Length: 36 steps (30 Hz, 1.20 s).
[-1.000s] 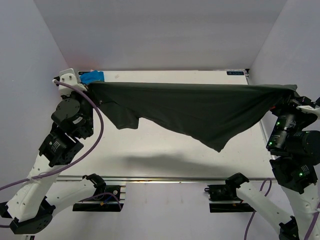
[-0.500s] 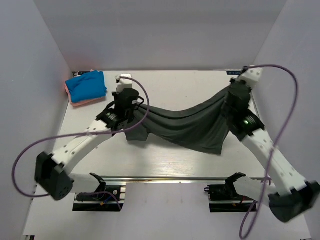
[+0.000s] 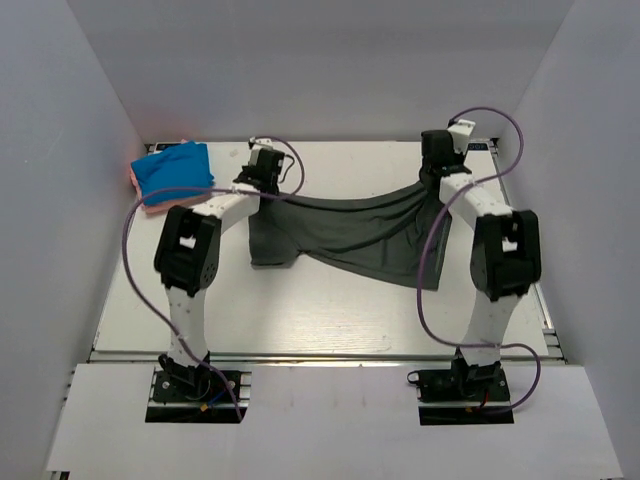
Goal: Fold and stack the t-shirts
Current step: Flatten out the tshirt
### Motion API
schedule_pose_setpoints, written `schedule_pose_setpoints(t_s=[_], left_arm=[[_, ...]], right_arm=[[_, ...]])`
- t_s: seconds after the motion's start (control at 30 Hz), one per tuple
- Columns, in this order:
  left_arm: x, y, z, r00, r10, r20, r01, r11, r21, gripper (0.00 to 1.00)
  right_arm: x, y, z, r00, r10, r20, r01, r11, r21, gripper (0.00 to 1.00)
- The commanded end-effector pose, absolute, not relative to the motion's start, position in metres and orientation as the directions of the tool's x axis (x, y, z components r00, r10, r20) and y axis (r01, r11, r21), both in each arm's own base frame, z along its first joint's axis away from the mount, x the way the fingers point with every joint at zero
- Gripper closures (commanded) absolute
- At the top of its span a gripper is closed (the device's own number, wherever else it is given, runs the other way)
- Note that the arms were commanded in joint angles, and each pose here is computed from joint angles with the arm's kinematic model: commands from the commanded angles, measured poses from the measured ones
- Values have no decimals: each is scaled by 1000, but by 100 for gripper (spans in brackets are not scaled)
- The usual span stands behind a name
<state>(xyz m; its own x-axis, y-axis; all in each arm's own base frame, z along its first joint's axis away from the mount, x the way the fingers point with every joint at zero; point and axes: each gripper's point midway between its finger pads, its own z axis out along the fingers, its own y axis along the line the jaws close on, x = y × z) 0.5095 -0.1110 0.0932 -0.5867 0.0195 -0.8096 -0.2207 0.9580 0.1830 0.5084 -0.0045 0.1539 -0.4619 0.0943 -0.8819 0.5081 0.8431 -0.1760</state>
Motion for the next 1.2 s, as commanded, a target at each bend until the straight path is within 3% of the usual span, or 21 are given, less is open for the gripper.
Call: schedule_pose_setpoints(t_s=[0.0, 0.1, 0.2, 0.23, 0.33, 0.37, 0.63, 0.7, 0.73, 0.8, 0.83, 1.17], left_arm=[[546, -127, 103, -553, -25, -833, -172, 981, 85, 100], [568, -126, 88, -570, -40, -821, -160, 985, 63, 92], [585, -122, 89, -568, -54, -822, -142, 989, 33, 60], [590, -116, 90, -572, -62, -818, -147, 989, 28, 40], [589, -111, 94, -586, -87, -806, -139, 990, -6, 1], [586, -112, 99, -587, -96, -804, -136, 990, -19, 0], [505, -105, 141, -590, -132, -797, -73, 991, -111, 0], [488, -121, 147, -575, -140, -806, 19, 983, -185, 0], [469, -121, 128, -613, -131, -779, 33, 981, -192, 0], [446, -121, 131, -620, -163, -768, 32, 972, -233, 0], [438, -120, 128, -634, -169, -755, 22, 972, -236, 0], [372, -100, 78, -719, -194, -667, -60, 974, -218, 0]], right_arm=[[543, -5, 165, -418, 129, -899, 508, 854, -114, 100], [565, -6, 154, -426, 150, -892, 503, 859, -96, 100], [580, -6, 137, -453, 175, -874, 475, 877, -70, 89], [582, -6, 135, -458, 187, -869, 462, 885, -53, 68], [580, -3, 141, -475, 185, -860, 433, 900, -46, 18], [576, -2, 141, -482, 188, -856, 427, 903, -43, 10], [501, 7, 179, -541, 247, -804, 386, 922, 23, 10], [471, 20, 146, -627, 247, -739, 327, 944, 38, 10], [461, 27, 165, -606, 267, -750, 299, 949, 97, 10], [430, 31, 131, -670, 276, -689, 293, 951, 96, 10], [419, 33, 150, -641, 288, -711, 281, 950, 132, 10], [313, 38, 100, -684, 364, -632, 296, 930, 216, 10]])
